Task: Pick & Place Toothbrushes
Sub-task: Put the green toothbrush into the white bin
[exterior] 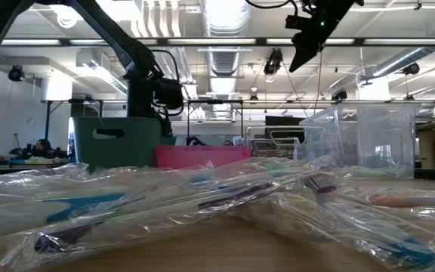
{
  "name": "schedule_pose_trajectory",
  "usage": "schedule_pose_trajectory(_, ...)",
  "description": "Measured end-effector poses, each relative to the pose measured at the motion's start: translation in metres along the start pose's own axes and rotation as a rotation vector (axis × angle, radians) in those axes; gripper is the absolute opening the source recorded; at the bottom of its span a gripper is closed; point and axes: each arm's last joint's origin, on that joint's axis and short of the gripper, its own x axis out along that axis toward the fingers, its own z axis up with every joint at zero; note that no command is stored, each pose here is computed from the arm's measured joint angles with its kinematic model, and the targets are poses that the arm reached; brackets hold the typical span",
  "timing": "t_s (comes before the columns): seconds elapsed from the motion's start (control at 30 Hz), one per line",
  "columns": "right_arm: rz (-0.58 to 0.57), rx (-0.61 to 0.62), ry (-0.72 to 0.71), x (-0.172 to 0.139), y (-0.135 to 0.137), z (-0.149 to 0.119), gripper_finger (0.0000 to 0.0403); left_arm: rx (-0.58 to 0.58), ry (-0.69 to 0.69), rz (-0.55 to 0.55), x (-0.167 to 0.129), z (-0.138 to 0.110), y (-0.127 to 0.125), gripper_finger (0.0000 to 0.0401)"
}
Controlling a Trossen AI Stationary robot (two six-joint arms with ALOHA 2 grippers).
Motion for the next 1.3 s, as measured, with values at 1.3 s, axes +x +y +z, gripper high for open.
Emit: schedule_pose_trajectory(1.3, 0.081, 0.012, -0.019, 0.006, -0.008, -0.012, 0.0008, 0.187, 0.169, 0.064, 0.004, 0.005, 0.002, 0.0025)
